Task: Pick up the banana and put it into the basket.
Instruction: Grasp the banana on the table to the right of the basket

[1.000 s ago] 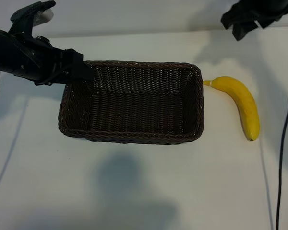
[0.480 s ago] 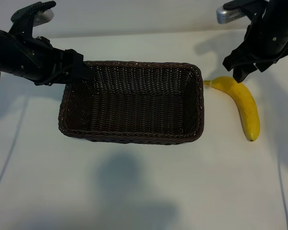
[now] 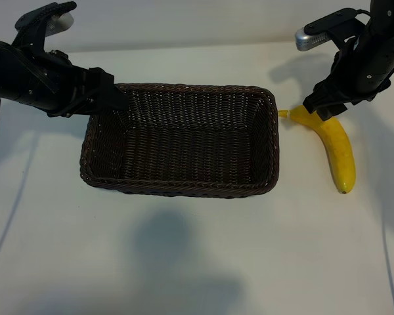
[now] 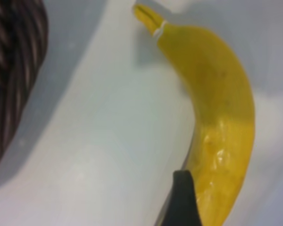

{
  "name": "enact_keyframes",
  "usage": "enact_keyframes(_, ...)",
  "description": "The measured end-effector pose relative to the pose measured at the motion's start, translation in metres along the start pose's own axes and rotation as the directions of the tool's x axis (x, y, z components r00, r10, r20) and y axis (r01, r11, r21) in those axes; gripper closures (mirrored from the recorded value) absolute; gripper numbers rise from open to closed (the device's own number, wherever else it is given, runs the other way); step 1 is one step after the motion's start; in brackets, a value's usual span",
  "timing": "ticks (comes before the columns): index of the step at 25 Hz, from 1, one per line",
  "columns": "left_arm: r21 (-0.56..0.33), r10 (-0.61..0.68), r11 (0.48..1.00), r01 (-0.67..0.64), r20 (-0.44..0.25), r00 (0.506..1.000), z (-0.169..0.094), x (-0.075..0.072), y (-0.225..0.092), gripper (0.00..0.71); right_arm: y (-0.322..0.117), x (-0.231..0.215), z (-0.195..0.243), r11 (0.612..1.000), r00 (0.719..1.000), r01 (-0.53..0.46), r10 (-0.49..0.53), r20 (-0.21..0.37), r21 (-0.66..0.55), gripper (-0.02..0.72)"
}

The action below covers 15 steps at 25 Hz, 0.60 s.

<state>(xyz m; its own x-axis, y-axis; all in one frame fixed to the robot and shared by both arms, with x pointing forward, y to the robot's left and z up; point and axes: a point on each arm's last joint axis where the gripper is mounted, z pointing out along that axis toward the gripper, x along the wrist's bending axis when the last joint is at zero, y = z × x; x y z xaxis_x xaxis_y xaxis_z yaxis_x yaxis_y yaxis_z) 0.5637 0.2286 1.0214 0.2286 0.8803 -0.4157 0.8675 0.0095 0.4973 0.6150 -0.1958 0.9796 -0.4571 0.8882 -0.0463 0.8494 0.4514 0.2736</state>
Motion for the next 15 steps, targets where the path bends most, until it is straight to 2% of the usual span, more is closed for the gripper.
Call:
enact_keyframes(9,0.001,0.001,1.000,-0.001,0.000,1.000,0.000,0.000,0.000,0.115,-0.005,0.000,0.040,0.995,1.000,0.005,-0.004,-0.016,0.097,0.124)
enact_keyframes(15,0.002,0.005,1.000,-0.005,0.001,1.000,0.000,0.000,0.000,0.115,-0.007,0.000,0.060,0.993,1.000,0.007,-0.004,-0.021,0.122,0.124)
